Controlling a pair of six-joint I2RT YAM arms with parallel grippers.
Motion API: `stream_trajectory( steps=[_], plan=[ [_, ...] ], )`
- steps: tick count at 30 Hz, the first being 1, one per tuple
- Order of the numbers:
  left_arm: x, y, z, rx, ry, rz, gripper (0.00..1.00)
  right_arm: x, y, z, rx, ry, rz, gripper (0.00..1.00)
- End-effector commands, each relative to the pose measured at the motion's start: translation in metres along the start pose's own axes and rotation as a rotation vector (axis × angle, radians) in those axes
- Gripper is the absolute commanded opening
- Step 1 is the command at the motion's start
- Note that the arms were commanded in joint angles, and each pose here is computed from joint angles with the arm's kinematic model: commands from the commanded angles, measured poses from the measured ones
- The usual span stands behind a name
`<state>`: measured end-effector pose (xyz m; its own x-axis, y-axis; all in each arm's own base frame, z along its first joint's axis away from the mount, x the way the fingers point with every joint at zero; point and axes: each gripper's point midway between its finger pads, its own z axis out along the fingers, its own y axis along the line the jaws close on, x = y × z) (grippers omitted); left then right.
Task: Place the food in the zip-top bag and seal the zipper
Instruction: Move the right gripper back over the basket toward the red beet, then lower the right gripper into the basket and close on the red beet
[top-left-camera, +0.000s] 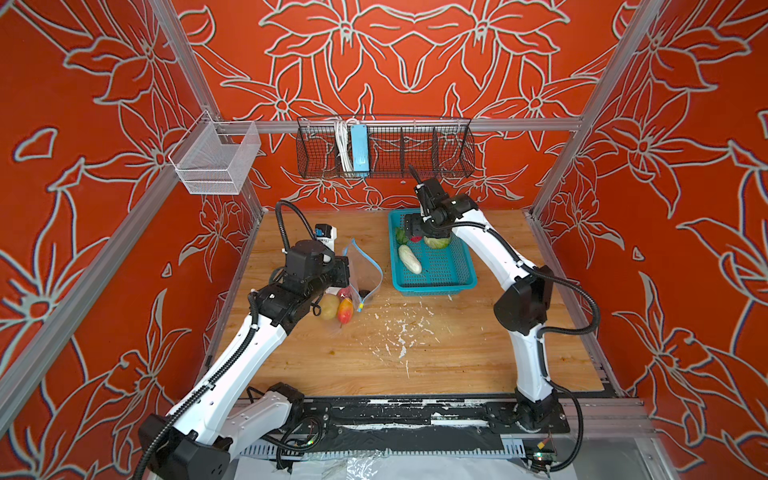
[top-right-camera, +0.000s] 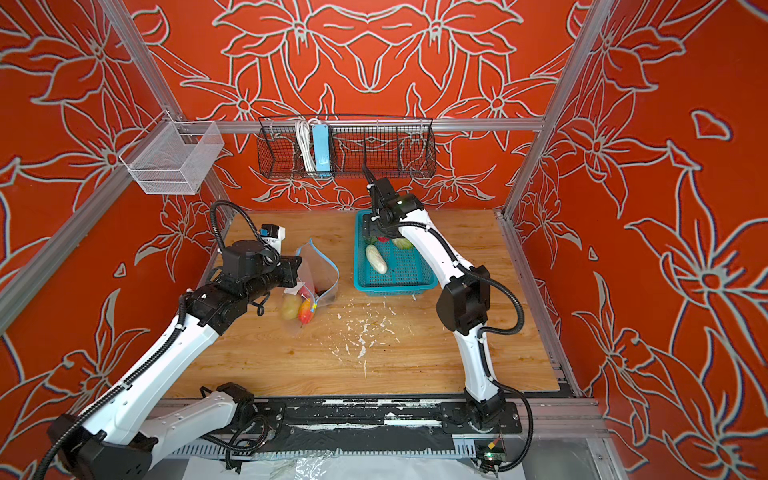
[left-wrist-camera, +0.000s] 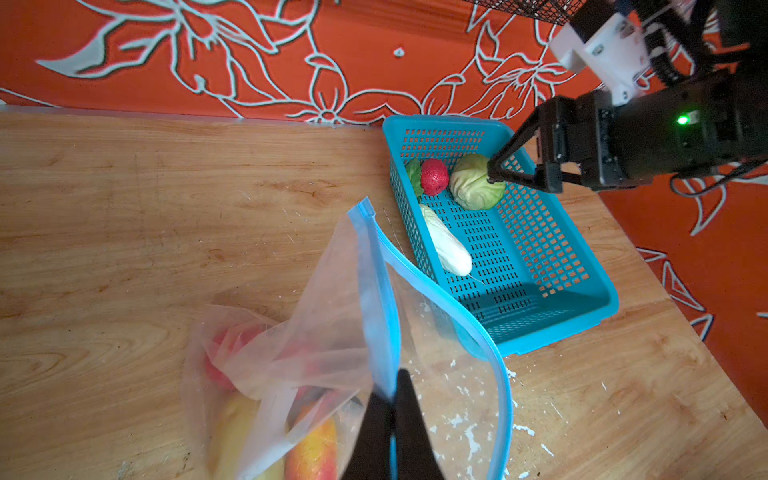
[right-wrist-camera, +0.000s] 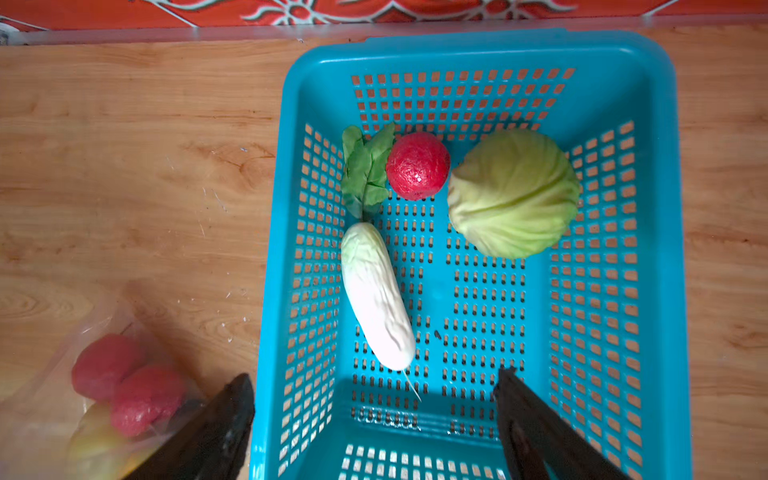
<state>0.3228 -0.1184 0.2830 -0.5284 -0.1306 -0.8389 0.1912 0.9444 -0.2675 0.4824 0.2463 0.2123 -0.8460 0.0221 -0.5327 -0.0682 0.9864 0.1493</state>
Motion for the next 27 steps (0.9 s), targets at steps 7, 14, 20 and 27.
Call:
stream_trajectory(
  steps=[7,14,20,27],
  plan=[
    [-0.001,0.001,-0.005,0.004,-0.022,-0.005,0.0,0.007,-0.013,0.02,0.076,0.047,-0.028,0.84],
    [-0.001,0.001,-0.005,0.004,-0.021,-0.003,0.0,0.004,-0.015,0.029,0.093,0.034,-0.029,0.83],
    [0.001,0.002,-0.004,0.002,-0.017,-0.004,0.0,-0.001,-0.012,0.032,0.088,0.032,-0.043,0.81],
    [0.001,0.003,-0.004,-0.004,-0.019,-0.002,0.0,-0.004,-0.01,0.04,0.091,0.022,-0.039,0.81]
  ],
)
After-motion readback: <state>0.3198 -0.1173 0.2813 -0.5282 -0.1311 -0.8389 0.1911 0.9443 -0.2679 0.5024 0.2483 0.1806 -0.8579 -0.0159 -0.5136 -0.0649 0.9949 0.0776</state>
